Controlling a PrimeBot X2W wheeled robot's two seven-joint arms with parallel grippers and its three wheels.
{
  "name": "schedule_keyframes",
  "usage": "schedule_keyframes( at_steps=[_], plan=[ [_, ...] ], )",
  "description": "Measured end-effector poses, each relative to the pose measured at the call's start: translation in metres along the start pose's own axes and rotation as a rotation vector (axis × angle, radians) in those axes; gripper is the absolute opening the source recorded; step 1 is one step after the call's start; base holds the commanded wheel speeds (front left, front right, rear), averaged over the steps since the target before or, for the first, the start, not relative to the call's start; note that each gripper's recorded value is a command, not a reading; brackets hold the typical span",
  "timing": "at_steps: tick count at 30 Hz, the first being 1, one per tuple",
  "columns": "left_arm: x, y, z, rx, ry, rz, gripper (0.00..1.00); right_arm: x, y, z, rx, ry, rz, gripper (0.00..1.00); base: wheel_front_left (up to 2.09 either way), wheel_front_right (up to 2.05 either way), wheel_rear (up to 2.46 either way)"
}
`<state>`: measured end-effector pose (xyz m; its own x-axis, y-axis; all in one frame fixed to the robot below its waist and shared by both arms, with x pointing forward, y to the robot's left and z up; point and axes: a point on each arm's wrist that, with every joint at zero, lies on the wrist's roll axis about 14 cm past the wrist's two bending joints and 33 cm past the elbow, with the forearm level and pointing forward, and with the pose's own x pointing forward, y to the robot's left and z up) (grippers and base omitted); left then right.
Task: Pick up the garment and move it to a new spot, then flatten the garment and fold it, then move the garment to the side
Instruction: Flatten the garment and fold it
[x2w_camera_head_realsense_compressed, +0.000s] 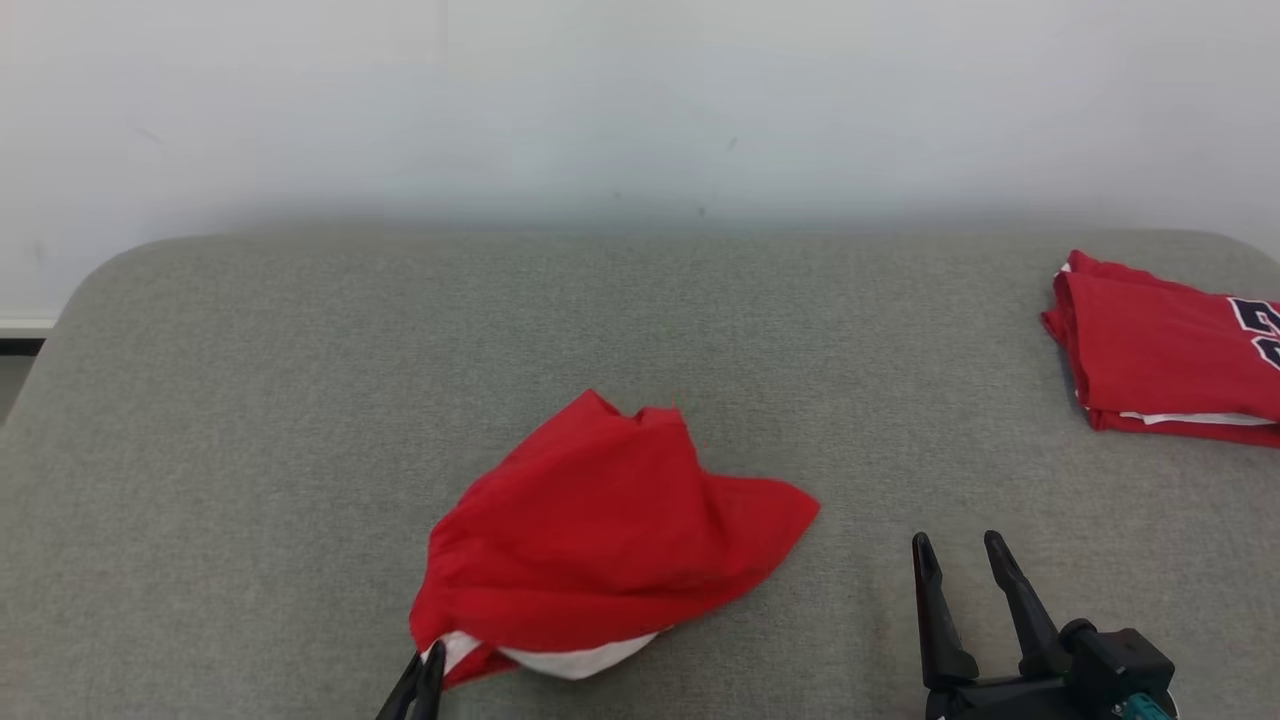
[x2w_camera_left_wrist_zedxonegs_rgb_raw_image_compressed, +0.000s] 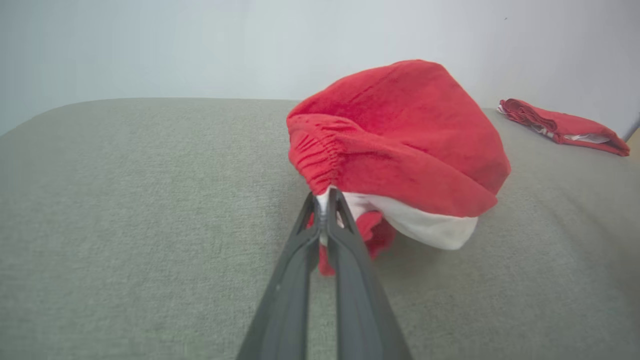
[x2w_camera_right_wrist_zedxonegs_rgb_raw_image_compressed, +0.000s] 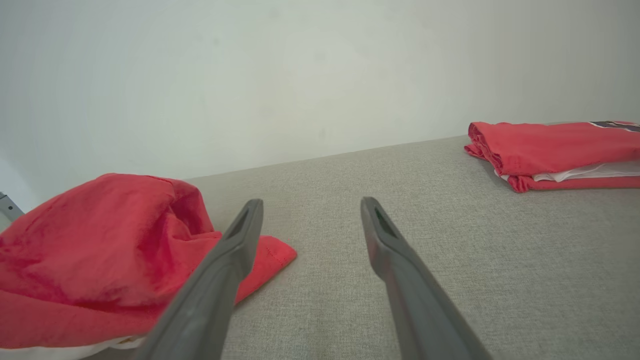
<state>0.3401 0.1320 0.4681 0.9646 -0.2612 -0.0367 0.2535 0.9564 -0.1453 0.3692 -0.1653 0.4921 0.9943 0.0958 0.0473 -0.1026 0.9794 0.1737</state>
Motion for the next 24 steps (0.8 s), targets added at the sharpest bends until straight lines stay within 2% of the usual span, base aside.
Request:
schedule_keyframes(
  at_steps=[4,10,11,12,13,17,24],
  plan=[
    [-0.017,0.016,-0.018,-0.031,0.053,0.063,0.0,0.003,0.005,-0.002,0.002,0.006,0.017,1.0,0.0,0.0,0.0],
    [-0.024,0.02,-0.038,-0.062,0.112,0.095,0.01,0.0,-0.001,-0.005,-0.003,0.017,0.003,1.0,0.0,0.0,0.0],
    [-0.023,0.019,-0.037,-0.064,0.11,0.094,0.24,-0.001,-0.002,-0.004,-0.003,0.016,0.001,1.0,0.0,0.0,0.0],
    [-0.022,0.019,-0.034,-0.065,0.099,0.095,0.78,-0.001,-0.003,-0.004,-0.003,0.015,-0.002,1.0,0.0,0.0,0.0],
    [-0.019,0.018,-0.028,-0.067,0.078,0.095,1.0,-0.001,-0.003,-0.004,-0.004,0.014,-0.003,1.0,0.0,0.0,0.0],
    [-0.012,0.018,-0.006,-0.059,0.007,0.094,1.0,-0.002,-0.004,-0.003,-0.005,0.013,-0.005,1.0,0.0,0.0,0.0],
    [-0.014,0.039,0.034,-0.015,-0.121,0.161,1.0,-0.002,-0.002,-0.001,-0.005,0.007,0.0,1.0,0.0,0.0,0.0]
  ],
)
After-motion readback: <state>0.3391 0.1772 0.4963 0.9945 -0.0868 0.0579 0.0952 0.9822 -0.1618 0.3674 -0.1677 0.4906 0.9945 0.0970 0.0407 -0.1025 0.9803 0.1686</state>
